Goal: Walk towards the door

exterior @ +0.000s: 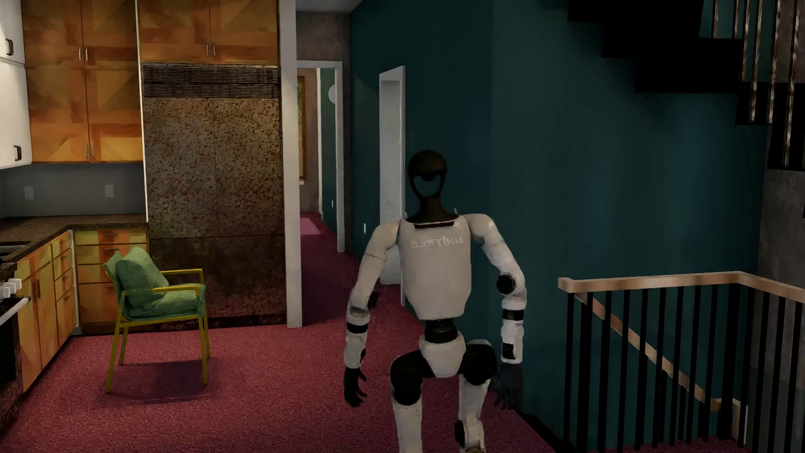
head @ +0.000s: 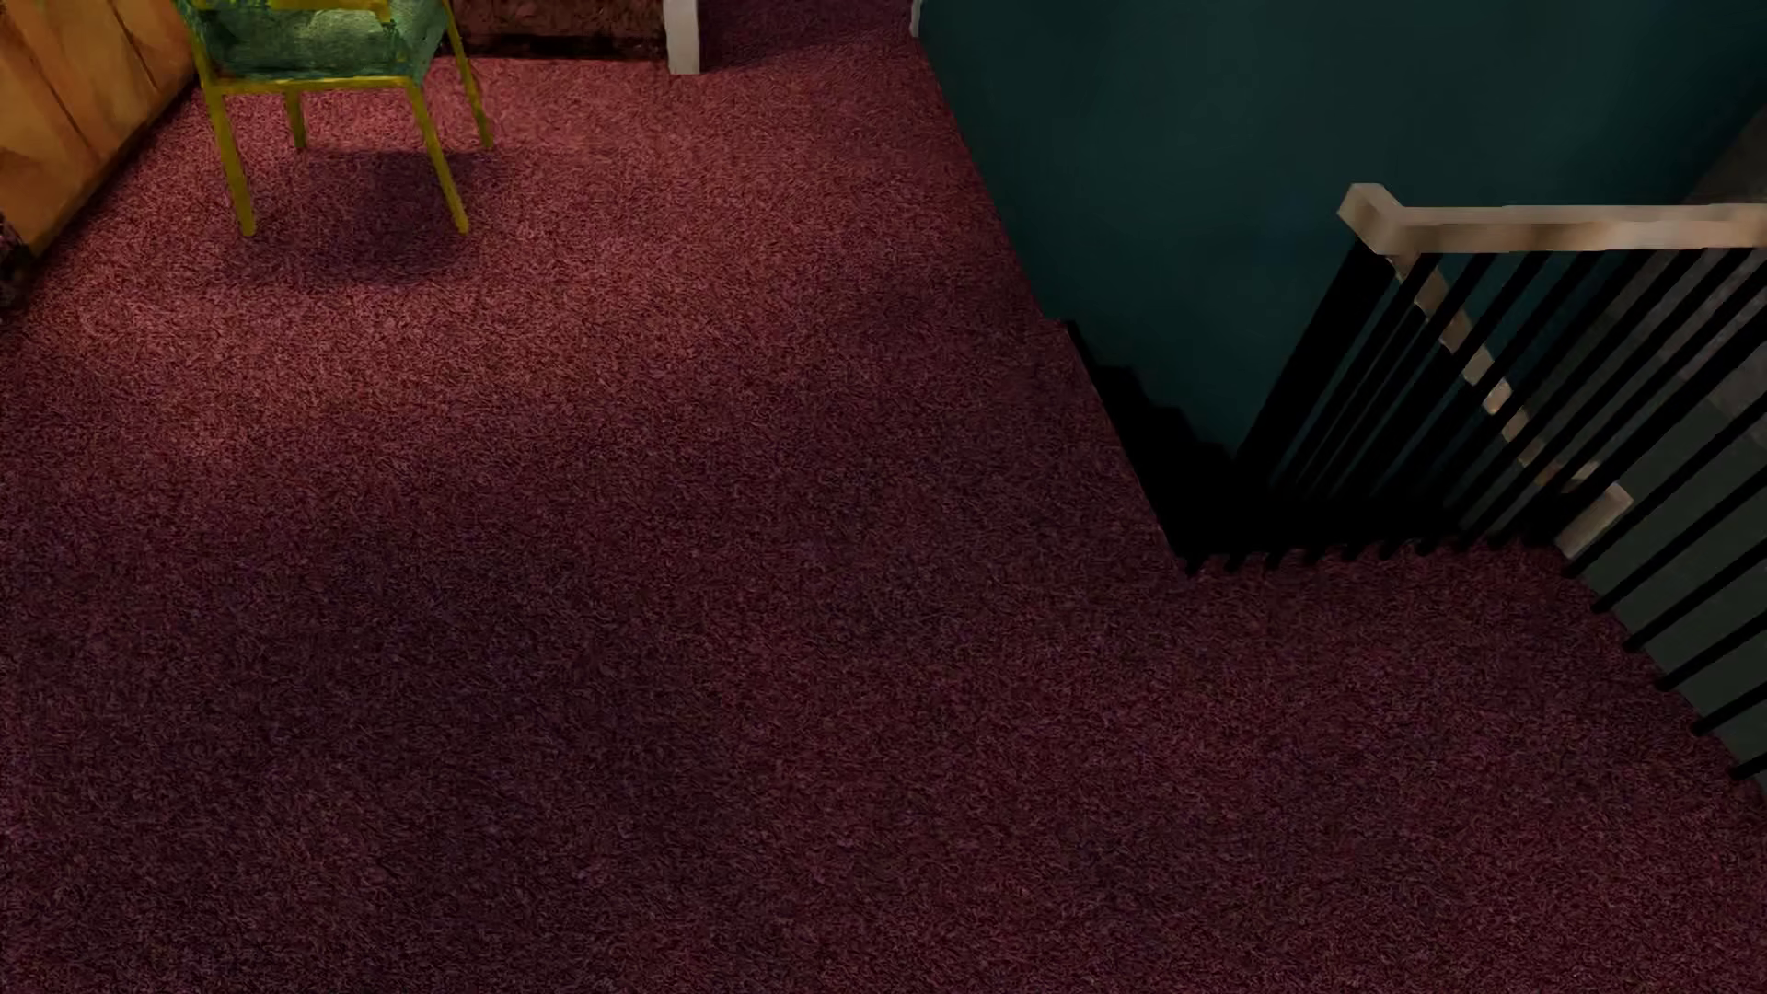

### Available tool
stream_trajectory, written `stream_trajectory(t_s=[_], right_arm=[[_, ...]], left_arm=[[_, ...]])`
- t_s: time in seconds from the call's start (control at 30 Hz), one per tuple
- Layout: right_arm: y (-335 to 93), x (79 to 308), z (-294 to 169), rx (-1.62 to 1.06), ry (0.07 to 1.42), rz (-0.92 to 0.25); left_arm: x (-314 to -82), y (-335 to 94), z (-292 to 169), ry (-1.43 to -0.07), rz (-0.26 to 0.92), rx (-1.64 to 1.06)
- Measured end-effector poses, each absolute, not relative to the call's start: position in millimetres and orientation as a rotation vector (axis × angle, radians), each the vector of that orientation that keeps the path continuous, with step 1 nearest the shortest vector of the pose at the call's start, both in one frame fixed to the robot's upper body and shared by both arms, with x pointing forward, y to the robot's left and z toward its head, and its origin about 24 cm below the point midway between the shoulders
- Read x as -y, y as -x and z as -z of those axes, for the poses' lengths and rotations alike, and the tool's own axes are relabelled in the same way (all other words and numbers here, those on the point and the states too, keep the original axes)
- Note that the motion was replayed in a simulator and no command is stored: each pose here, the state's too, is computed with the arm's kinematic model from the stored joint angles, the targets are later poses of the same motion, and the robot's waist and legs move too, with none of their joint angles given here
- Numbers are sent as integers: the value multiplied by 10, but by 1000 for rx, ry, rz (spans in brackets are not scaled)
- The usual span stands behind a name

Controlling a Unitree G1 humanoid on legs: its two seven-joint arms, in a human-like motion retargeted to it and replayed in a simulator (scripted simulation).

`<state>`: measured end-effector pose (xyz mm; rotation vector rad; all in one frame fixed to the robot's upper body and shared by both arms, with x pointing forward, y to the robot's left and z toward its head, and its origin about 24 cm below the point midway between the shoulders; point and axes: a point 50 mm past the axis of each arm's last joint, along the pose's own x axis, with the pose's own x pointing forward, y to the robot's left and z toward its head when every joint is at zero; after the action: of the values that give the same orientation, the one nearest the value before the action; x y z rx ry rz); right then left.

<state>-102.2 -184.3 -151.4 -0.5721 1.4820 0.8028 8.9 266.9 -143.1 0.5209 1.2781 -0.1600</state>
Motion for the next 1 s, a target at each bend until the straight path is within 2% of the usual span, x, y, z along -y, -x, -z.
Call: stream_trajectory(t_s=[0.07, 0.13, 0.23, 0.3, 0.37, 0.4, 0.43, 0.53, 0.63, 0.7, 0.8, 0.87, 0.93, 1.0], right_arm=[[754, 1897, 1556, -1427, 573, -726], [400, 2004, 1559, -1345, 563, -605], [-82, 2163, 1530, -1235, 577, -484], [-178, 2192, 1535, -1223, 584, -462], [-210, 2187, 1554, -1224, 623, -506], [-299, 2162, 1566, -1207, 650, -536], [-337, 2164, 1560, -1196, 653, -533], [-312, 2213, 1512, -1183, 626, -495], [-293, 2281, 1482, -1184, 624, -470], [-215, 2251, 1505, -1207, 631, -500], [147, 2134, 1542, -1289, 601, -564], [436, 1956, 1561, -1349, 545, -609], [484, 1811, 1529, -1318, 520, -668], [485, 1784, 1513, -1305, 513, -679]], left_arm=[[-2767, -543, 1265, -496, 57, -1099], [-2790, -778, 1153, -497, 34, -1002], [-2741, -588, 1249, -499, 70, -1078], [-2609, -103, 1464, -549, 223, -1286], [-2473, 410, 1575, -641, 444, -1475], [-2415, 501, 1587, -673, 526, -1495], [-2362, 598, 1582, -655, 544, -1509], [-2271, 864, 1512, -526, 448, -1541], [-2156, 964, 1517, -522, 514, -1557], [-2145, 934, 1521, -524, 522, -1544], [-2284, 860, 1508, -537, 459, -1539], [-2464, 803, 1489, -576, 415, -1550], [-2602, 584, 1497, -604, 356, -1513], [-2689, 280, 1489, -602, 282, -1432]])
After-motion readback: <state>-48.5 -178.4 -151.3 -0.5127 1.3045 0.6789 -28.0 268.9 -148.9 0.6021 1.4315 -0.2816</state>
